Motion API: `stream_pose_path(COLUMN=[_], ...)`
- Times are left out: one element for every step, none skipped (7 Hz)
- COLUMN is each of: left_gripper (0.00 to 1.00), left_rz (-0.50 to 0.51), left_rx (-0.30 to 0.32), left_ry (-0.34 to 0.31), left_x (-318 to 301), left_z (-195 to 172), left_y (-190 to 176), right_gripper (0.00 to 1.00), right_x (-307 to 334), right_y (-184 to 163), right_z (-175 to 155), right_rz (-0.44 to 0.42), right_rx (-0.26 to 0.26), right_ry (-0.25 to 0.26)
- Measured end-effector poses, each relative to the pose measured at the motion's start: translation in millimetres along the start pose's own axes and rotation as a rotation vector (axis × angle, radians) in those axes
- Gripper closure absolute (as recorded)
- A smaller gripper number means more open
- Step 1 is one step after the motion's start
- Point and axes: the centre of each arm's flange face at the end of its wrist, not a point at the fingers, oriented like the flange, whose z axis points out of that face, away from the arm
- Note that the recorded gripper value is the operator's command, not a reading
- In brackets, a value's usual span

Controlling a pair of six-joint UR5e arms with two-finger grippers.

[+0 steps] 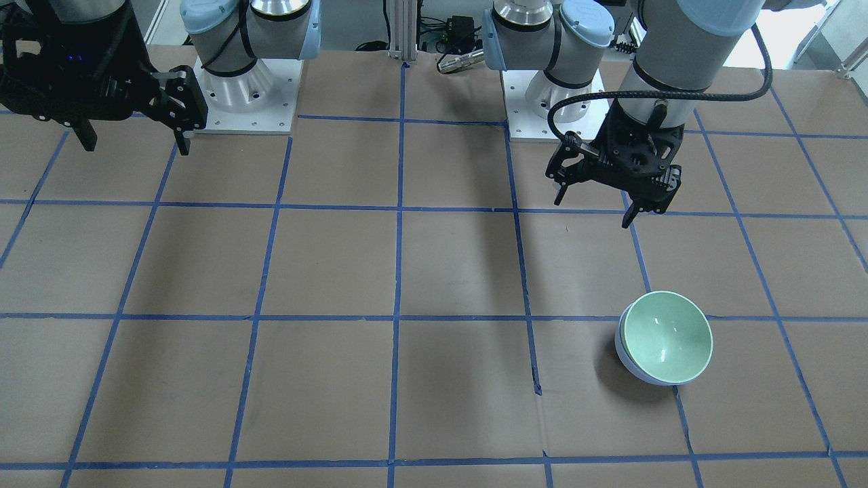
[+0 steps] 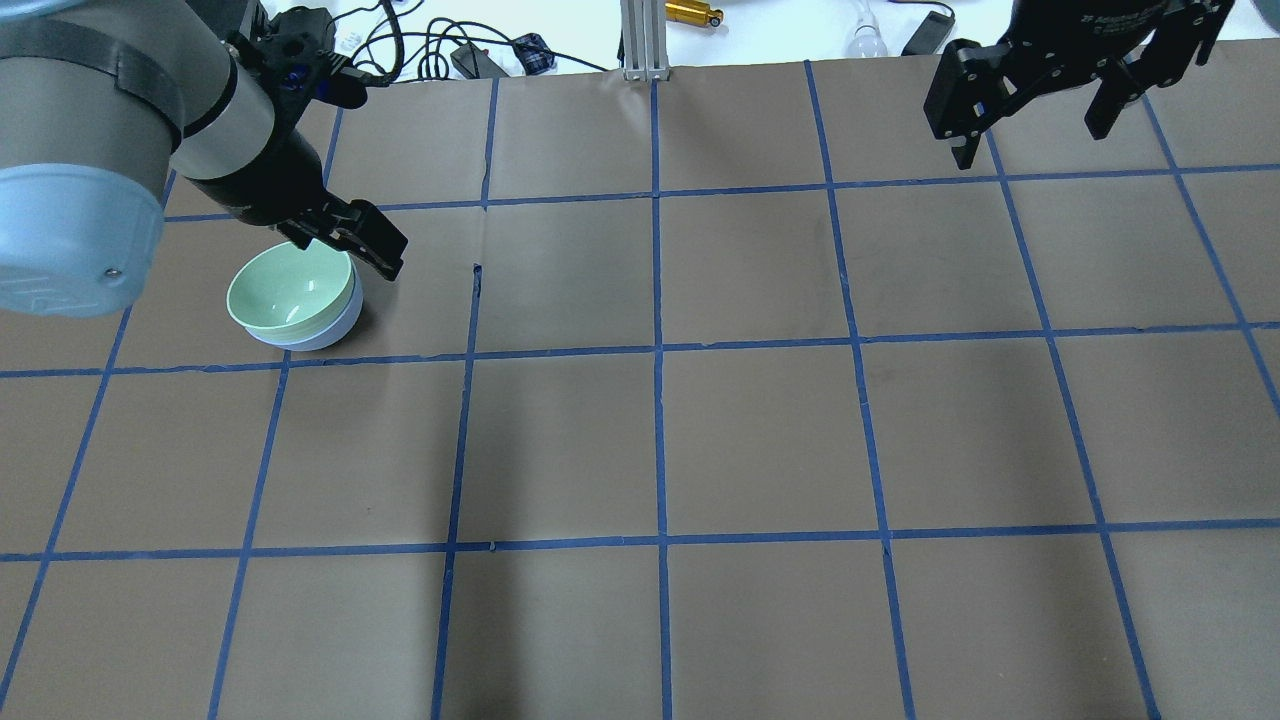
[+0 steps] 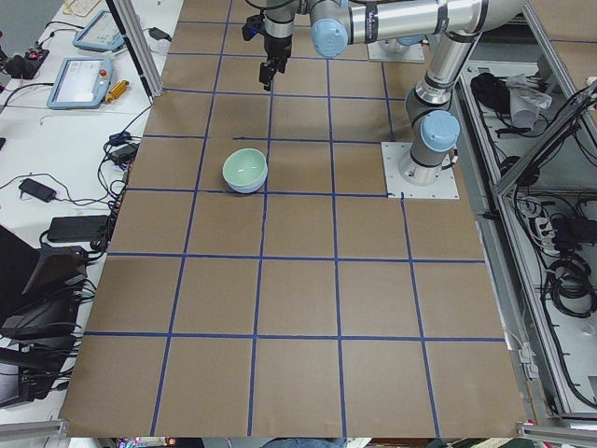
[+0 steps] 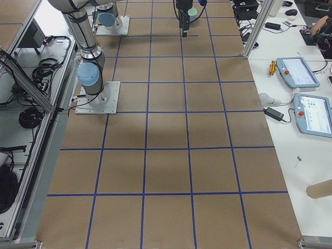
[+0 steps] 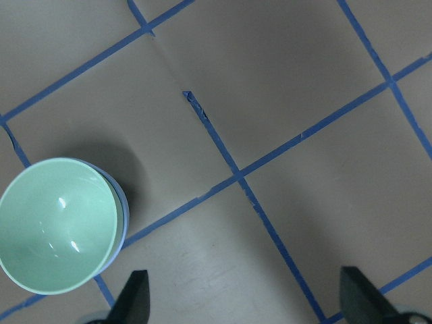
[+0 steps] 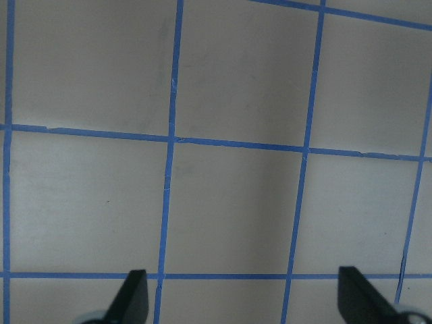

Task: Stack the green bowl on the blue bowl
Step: 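Raise the left gripper up and away from the stacked bowls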

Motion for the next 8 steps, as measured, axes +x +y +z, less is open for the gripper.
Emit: stream_pose_path(left_gripper=[0.00,0.00,0.00,0.00,0.00,0.00,0.00,0.00], left_rz=[-0.124,-0.216,-0.263,-0.283,-0.294,-0.298,-0.299,-0.297], left_rx=[-0.028,-0.055,-0.071,-0.086,-0.100,-0.109,-0.112,-0.114], left_ry=[0.005,0.008,0.008,0.008,0.005,-0.010,-0.031,-0.038], left_x=[5,13,21,27,30,29,27,26], left_z=[-6,-15,-27,-37,-41,-43,-43,-43], left_y=[5,8,10,11,14,15,16,16], right_gripper=[0.00,0.00,0.00,0.00,0.00,0.00,0.00,0.00], right_x=[0,0,0,0,0,0,0,0], right_y=[0,0,0,0,0,0,0,0], right_z=[0,0,0,0,0,0,0,0], right_rz=[0.000,0.000,0.000,0.000,0.000,0.000,0.000,0.000], right_rx=[0.000,0.000,0.000,0.000,0.000,0.000,0.000,0.000], right_ry=[0.000,0.000,0.000,0.000,0.000,0.000,0.000,0.000])
